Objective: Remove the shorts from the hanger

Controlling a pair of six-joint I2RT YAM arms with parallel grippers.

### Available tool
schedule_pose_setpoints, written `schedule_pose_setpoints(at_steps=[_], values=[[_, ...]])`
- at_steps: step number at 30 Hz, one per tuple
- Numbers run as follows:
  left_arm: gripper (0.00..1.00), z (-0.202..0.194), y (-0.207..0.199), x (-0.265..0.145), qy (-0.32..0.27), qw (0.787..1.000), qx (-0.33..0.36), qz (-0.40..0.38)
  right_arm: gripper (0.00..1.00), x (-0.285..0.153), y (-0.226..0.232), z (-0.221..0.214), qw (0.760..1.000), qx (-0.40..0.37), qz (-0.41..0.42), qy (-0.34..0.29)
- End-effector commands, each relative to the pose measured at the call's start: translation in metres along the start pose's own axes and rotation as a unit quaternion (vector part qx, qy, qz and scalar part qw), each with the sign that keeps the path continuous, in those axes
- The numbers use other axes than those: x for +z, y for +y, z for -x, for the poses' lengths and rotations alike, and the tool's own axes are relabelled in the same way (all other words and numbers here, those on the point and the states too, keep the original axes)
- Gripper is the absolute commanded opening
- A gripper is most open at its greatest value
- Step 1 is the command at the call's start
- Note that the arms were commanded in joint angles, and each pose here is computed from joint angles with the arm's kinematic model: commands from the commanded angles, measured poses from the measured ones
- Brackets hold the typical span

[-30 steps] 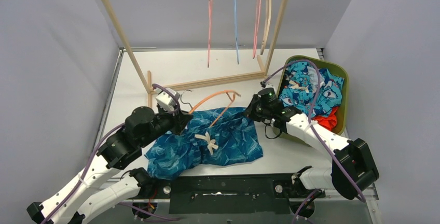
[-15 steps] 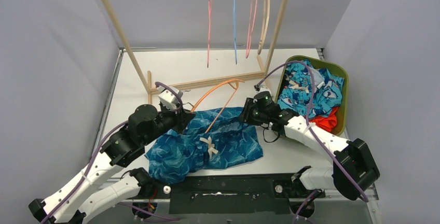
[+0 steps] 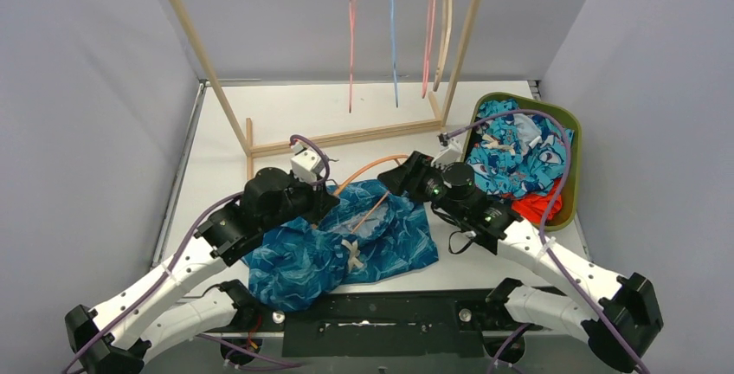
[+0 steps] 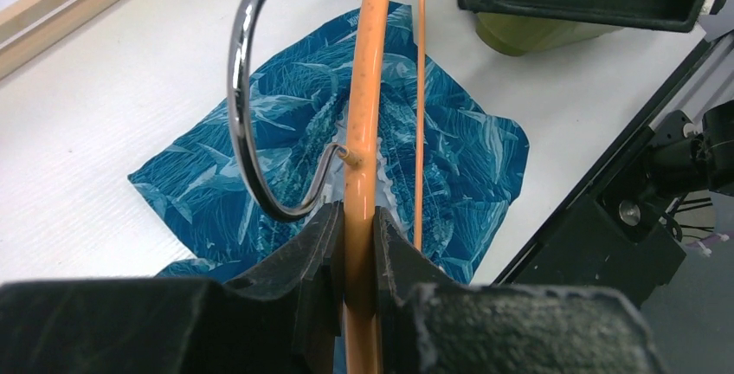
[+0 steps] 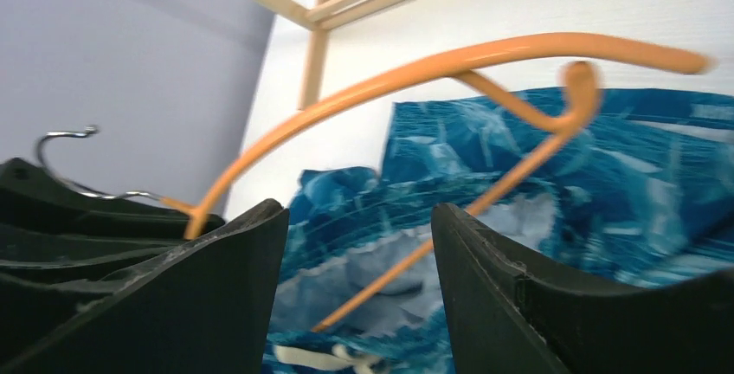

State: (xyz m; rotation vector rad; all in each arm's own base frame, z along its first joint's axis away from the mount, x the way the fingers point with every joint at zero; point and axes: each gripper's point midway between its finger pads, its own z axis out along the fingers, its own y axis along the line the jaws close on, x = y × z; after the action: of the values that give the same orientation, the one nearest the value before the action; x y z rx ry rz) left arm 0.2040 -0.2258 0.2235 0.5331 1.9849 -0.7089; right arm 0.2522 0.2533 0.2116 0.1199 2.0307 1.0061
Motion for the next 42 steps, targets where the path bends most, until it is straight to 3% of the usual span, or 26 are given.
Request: schedule_pose_setpoints(at_steps=[1,8,11,16,19,22,27,36,42], values=[[0.00,0.037,-0.019,0.005,-0.068,0.997,0.000,-0.042,0.64,0.008,0.063,0.023,0.991,0.071,0.097,-0.051],[0.00,0.040,-0.024,0.006,-0.076,0.996,0.002,-0.052,0.65,0.030,0.100,0.021,0.971,0.165,0.151,-0.089],[0.00,0.037,-0.028,0.006,-0.071,0.995,0.004,-0.063,0.57,0.043,0.093,0.016,0.967,0.196,0.138,-0.090],[0.00,0.028,-0.020,0.002,-0.060,0.997,-0.003,-0.039,0.16,0.045,0.088,0.021,0.966,0.195,0.131,-0.106],[0.16,0.026,-0.005,-0.004,-0.068,0.998,-0.013,0.000,0.00,0.042,0.072,0.034,0.971,0.181,0.085,-0.128],[0.36,0.022,0.002,-0.012,-0.072,0.997,-0.019,0.015,0.00,0.035,0.056,0.053,0.972,0.171,0.047,-0.153],[0.53,0.011,0.006,-0.018,-0.067,0.997,-0.028,0.022,0.00,0.021,0.034,0.083,0.967,0.177,0.021,-0.182],[0.62,-0.022,-0.006,0.001,-0.047,0.998,-0.032,-0.035,0.00,0.002,0.041,0.099,0.959,0.205,0.043,-0.189],[0.62,-0.033,-0.016,0.019,-0.079,0.993,-0.031,-0.083,0.00,-0.004,0.048,0.100,0.957,0.224,0.059,-0.174]])
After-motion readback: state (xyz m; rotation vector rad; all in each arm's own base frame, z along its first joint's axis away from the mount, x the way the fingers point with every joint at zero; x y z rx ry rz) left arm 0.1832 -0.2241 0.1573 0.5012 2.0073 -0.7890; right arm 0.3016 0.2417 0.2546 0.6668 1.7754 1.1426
